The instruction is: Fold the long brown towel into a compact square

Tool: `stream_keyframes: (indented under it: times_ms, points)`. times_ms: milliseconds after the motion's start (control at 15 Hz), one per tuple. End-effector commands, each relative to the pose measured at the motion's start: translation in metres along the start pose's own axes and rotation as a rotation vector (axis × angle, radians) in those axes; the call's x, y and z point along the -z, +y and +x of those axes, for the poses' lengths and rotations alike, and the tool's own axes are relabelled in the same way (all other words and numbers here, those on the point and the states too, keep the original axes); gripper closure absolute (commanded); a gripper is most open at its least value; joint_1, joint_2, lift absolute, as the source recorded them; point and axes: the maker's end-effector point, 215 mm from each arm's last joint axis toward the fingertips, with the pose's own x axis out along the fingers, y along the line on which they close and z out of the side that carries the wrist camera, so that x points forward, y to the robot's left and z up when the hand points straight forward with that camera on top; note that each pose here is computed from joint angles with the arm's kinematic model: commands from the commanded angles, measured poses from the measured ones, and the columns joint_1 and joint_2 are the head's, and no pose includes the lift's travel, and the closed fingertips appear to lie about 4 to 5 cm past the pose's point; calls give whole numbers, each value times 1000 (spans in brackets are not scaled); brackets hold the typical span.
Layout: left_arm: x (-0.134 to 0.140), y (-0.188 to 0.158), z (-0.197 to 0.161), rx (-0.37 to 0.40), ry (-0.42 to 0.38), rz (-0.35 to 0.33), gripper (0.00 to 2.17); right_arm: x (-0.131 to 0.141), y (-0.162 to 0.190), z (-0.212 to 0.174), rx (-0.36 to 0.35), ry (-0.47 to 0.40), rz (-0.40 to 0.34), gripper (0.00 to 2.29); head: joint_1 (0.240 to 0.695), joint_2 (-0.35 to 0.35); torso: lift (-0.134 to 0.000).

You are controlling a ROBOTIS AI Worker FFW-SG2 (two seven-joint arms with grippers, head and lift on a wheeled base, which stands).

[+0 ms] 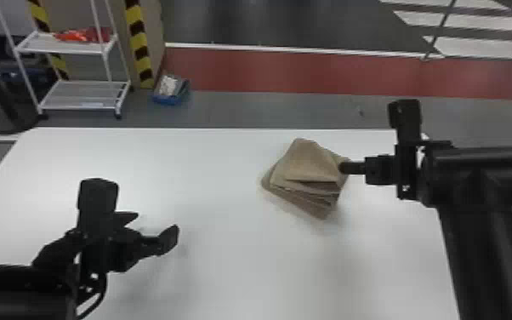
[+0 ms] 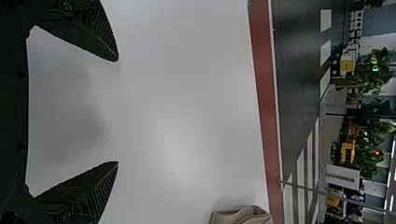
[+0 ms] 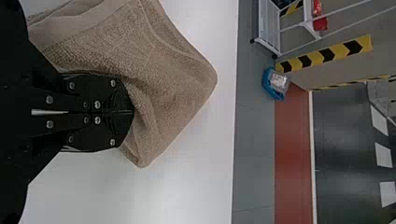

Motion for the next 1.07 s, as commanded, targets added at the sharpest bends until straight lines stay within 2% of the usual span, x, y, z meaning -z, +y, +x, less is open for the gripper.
stream_keyframes:
  times_ms: [0,67,133,200,333,533,600,867,933,1000]
  points:
    - [2,1,-1,-1,2,-1,97,5,-1,1,-5,-1,-2,1774,695,-77,-124]
    - [2,2,-1,0,2,-2,97,21,0,0,-23,36,21,1740,695,-76,-124]
    - [2,4,-2,-3,2,-4,97,42,-8,-11,2,108,59,1740,695,-75,-124]
    - [3,5,-2,-4,3,-6,97,44,0,-20,-30,102,67,1740,695,-74,-124]
    - [4,10,-4,-11,3,-13,97,57,26,-61,-190,167,197,1740,695,-75,-124]
    - [3,7,-2,-6,1,-14,97,39,46,-82,-274,120,238,1744,695,-58,-124]
    - [4,6,-2,-4,2,-15,97,29,48,-78,-269,90,241,1744,695,-56,-124]
    - [8,8,-4,-7,8,-19,97,-16,45,-32,-218,-81,162,1744,695,-51,-124]
    - [8,9,-4,-9,8,-19,97,-22,43,-18,-193,-98,150,1744,695,-47,-124]
    - [8,9,-4,-9,8,-19,97,-18,42,-2,-159,-70,141,1744,695,-39,-124]
